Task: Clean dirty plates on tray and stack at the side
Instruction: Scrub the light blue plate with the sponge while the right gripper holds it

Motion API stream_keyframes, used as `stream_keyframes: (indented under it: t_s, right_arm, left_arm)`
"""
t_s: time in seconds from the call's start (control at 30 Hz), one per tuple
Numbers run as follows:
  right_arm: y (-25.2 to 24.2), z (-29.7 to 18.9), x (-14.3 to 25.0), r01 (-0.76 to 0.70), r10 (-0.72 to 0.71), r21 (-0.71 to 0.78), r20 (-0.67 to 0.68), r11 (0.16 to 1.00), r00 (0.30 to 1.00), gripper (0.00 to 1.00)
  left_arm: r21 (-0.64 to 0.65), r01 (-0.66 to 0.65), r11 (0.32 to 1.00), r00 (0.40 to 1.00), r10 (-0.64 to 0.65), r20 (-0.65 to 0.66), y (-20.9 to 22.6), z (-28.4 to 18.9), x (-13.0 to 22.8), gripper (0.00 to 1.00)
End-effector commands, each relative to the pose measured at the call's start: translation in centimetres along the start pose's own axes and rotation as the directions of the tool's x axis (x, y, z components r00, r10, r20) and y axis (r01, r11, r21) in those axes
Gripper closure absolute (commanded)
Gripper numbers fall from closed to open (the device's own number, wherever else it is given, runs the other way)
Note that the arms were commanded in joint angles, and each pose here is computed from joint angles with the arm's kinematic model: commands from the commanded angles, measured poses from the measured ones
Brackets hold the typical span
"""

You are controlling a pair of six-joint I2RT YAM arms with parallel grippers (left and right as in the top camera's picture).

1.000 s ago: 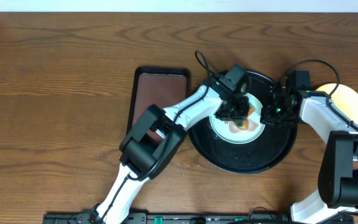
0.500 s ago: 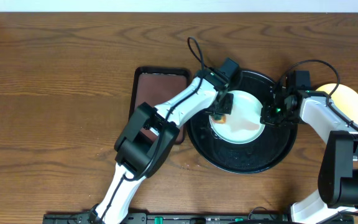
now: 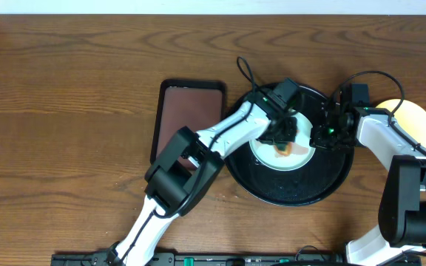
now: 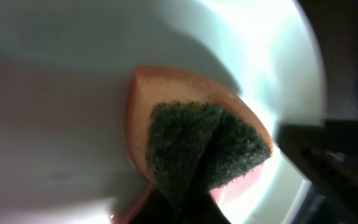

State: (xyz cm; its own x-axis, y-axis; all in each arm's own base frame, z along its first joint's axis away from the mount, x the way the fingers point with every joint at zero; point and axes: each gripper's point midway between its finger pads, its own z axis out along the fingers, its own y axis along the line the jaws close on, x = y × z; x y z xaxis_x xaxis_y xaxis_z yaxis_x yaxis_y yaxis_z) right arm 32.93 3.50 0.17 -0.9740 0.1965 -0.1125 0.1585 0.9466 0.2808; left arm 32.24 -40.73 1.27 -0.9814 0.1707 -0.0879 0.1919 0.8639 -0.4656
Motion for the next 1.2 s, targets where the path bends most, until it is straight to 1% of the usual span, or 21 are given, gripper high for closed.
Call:
stream_keyframes:
  t_s: [0.0,0.03,0.1,0.23,0.3,0.4,0.5,0.57,0.67,0.73,0.83,0.93,0.97,1.03,1.1,1.17]
  right_arm:
    - [-0.2,0.4,0.8,0.023,-0.022,0.036,-0.024,0.999,0.999,0.99]
    - [-0.2,0.4,0.8,0.023,-0.022,0.036,-0.024,0.999,0.999,0.99]
    - [-0.2,0.4,0.8,0.022,-0.022,0.036,-0.024,0.999,0.999,0.99]
    - [-0.2,0.4,0.8,0.022,-0.021,0.036,-0.026,0.999,0.999,0.99]
    - [-0.2,0.4,0.9,0.022,-0.021,0.036,-0.027,0.999,0.999,0.99]
    - [-0.2,0.4,0.9,0.022,-0.021,0.036,-0.027,0.999,0.999,0.99]
    - [-0.3,0.4,0.9,0.022,-0.02,0.037,-0.029,0.999,0.999,0.99]
    - [-0.3,0.4,1.0,0.021,-0.02,0.037,-0.031,0.999,0.999,0.99]
    - [-0.3,0.4,1.0,0.021,-0.02,0.037,-0.031,0.999,0.999,0.99]
    - [-0.3,0.4,1.0,0.022,-0.02,0.037,-0.031,0.999,0.999,0.99]
    - [-0.3,0.4,1.0,0.021,-0.02,0.037,-0.031,0.999,0.999,0.99]
    - [-0.3,0.4,0.9,0.021,-0.02,0.037,-0.031,0.999,0.999,0.99]
    - [-0.3,0.4,0.9,0.021,-0.02,0.037,-0.031,0.999,0.999,0.99]
    - [-0.3,0.4,0.9,0.021,-0.02,0.037,-0.03,0.999,0.999,0.99]
    - [-0.3,0.4,0.9,0.021,-0.02,0.037,-0.03,0.999,0.999,0.99]
    - [-0.3,0.4,0.9,0.021,-0.02,0.037,-0.03,0.999,0.999,0.99]
  left_arm:
    - [0.06,-0.004,0.998,0.998,0.008,-0.064,-0.3,2.2,1.4,0.92]
    - [0.063,-0.045,0.997,0.999,0.047,-0.024,-0.3,2.1,0.5,0.93]
    - [0.022,-0.07,0.997,0.997,0.069,0.023,0.6,2.0,-0.7,0.92]
    - [-0.134,-0.114,0.984,0.988,0.126,0.084,4.6,1.2,-2.8,0.93]
    - [-0.219,-0.15,0.964,0.978,0.177,0.109,6.7,0.5,-4.0,0.93]
    - [-0.338,-0.237,0.911,0.947,0.295,0.129,9.1,-0.5,-5.9,0.93]
    - [-0.394,-0.298,0.869,0.921,0.37,0.121,10.1,-1.1,-6.8,0.93]
    - [-0.427,-0.301,0.853,0.921,0.376,0.102,10.8,-1.3,-6.6,0.92]
    - [-0.49,-0.296,0.82,0.934,0.355,0.029,12.6,-1.8,-5.1,0.93]
    - [-0.517,-0.276,0.81,0.95,0.313,-0.017,13.7,-2.1,-3.9,0.93]
    - [-0.558,-0.186,0.809,0.98,0.194,-0.046,14.9,-2.9,-2.0,0.93]
    - [-0.586,-0.119,0.802,0.993,0.081,-0.09,15.8,-3.7,0.2,0.92]
    - [-0.574,-0.106,0.812,0.993,0.053,-0.109,15.7,-3.6,0.9,0.93]
    - [-0.5,-0.093,0.861,0.985,0.006,-0.173,14.5,-3.1,2.7,0.92]
    - [-0.402,-0.059,0.914,0.972,-0.04,-0.233,12.8,-2.5,4.2,0.93]
    - [-0.278,0.006,0.96,0.953,-0.089,-0.289,10.4,-2.0,5.5,0.93]
